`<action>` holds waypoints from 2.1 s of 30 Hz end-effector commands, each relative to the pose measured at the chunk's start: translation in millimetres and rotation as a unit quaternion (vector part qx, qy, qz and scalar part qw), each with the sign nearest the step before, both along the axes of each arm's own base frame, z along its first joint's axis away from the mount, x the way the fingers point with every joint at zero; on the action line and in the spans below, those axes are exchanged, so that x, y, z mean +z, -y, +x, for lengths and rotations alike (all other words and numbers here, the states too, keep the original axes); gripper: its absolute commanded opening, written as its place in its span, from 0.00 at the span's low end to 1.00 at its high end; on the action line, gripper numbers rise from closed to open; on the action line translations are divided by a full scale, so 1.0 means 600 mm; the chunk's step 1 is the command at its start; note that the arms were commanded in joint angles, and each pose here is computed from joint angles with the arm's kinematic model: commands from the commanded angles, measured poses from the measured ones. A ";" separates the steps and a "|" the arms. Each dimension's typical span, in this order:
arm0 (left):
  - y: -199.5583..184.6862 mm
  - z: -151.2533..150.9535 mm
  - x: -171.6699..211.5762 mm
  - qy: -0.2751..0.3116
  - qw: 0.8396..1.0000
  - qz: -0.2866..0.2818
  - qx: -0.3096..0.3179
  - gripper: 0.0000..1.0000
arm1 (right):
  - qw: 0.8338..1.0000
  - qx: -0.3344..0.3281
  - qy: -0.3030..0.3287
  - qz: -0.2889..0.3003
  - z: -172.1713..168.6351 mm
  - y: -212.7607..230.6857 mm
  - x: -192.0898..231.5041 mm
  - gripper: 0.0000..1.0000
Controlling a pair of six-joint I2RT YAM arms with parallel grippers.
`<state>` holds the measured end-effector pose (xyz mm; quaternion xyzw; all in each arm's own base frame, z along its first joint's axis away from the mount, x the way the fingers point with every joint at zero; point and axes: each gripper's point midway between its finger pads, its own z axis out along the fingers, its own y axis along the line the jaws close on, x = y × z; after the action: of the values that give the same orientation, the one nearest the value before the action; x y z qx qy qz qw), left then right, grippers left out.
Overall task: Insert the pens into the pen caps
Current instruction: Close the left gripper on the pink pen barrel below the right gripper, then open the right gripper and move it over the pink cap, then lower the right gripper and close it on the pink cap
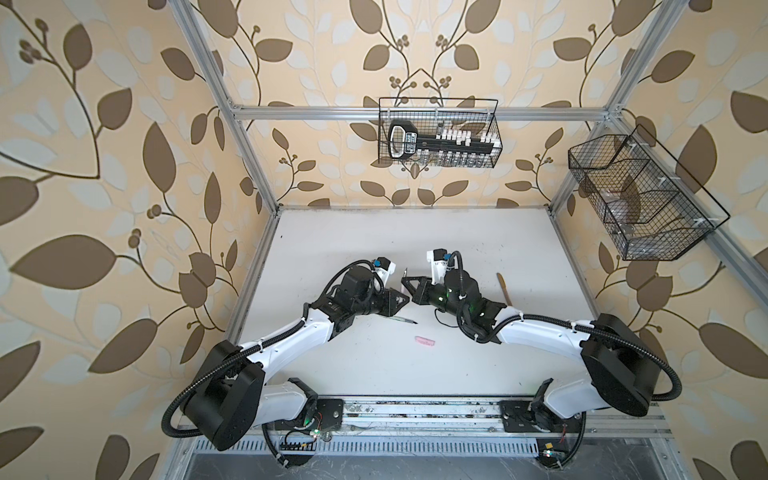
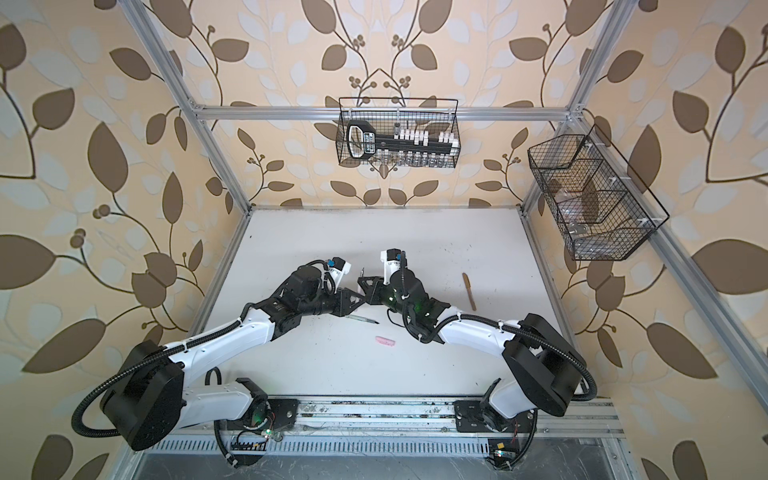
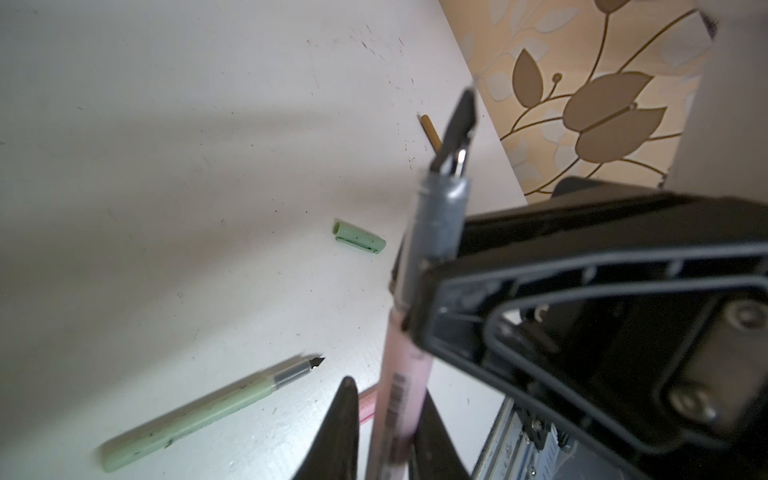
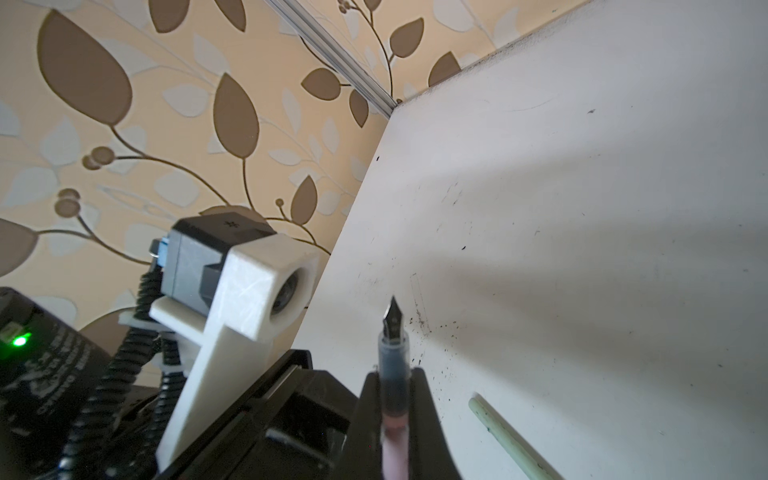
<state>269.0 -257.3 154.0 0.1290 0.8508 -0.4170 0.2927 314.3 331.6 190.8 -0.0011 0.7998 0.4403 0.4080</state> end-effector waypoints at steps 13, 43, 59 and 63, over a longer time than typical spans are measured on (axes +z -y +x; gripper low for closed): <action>-0.021 0.023 0.020 0.048 0.995 0.084 0.002 0.00 | 0.993 -0.011 0.040 -0.111 -0.028 0.078 0.047 0.56; -0.094 -0.054 0.179 0.204 0.973 0.108 0.018 0.00 | 0.822 0.238 -0.140 -0.498 -0.192 0.090 -0.245 0.64; -0.102 -0.068 0.195 0.209 0.973 0.099 0.021 0.00 | 0.811 0.263 -0.140 -0.504 -0.147 0.072 -0.268 0.53; -0.099 -0.070 0.196 0.210 0.973 0.096 0.016 0.00 | 0.797 0.285 -0.147 -0.511 -0.150 0.074 -0.278 0.50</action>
<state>230.2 -193.8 251.6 0.2125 0.8268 -0.2834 0.4370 229.7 283.8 26.5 -0.3440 0.9314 0.0541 0.1055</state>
